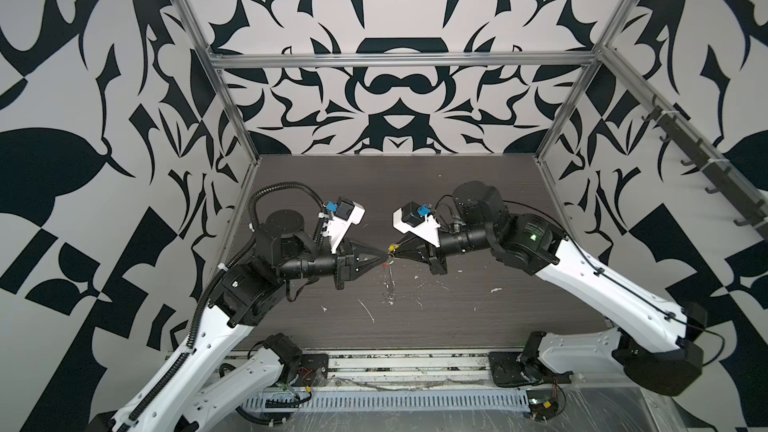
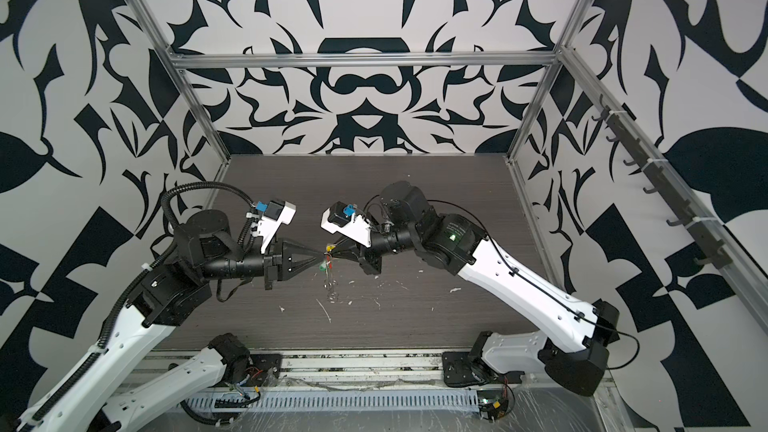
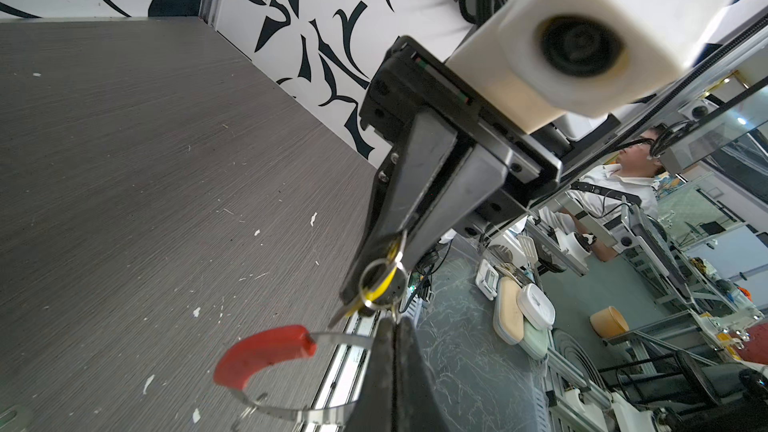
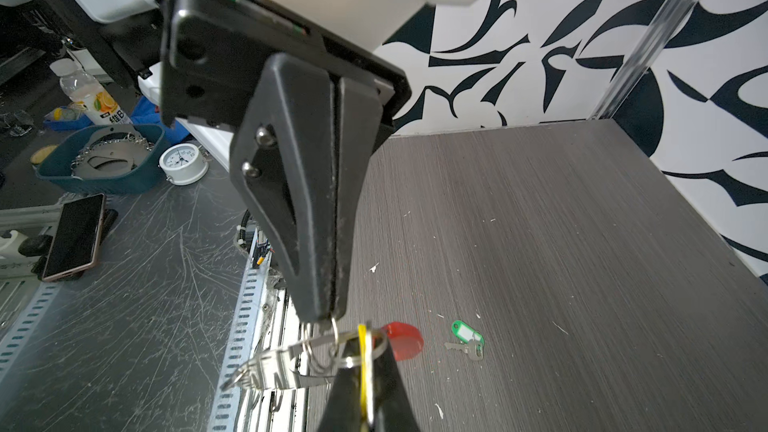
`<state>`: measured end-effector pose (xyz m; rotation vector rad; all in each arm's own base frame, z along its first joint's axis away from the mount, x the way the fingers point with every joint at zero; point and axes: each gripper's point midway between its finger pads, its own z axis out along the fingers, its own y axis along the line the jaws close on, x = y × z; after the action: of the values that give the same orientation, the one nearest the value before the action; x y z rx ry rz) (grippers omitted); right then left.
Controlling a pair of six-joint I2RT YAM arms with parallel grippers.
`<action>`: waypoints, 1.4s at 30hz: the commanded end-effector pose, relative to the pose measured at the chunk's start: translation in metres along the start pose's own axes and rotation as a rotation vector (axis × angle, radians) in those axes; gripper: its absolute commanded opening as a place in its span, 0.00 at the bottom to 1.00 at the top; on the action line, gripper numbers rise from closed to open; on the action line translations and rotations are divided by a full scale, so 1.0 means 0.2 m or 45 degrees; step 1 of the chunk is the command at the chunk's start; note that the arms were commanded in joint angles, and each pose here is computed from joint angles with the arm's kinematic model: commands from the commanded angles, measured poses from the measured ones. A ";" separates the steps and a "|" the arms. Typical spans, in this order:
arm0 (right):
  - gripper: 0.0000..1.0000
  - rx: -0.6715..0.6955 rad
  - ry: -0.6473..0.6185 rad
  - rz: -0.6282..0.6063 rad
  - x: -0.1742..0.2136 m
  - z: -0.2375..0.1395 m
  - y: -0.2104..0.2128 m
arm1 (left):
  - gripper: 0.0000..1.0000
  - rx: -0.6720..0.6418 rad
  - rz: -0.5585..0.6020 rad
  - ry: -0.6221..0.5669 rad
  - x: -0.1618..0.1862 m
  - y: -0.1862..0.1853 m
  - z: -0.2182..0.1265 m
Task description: Remove the keys from the keyring
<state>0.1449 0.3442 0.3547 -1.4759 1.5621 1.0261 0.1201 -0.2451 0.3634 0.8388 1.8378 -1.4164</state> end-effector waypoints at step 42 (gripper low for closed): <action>0.00 -0.462 -0.130 0.233 -0.13 0.01 -0.04 | 0.00 0.288 0.161 -0.067 -0.01 -0.28 -0.12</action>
<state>0.1318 0.3537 0.3685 -1.5624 1.5366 1.5935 0.1021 -0.2384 0.3802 0.8852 1.7113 -1.4706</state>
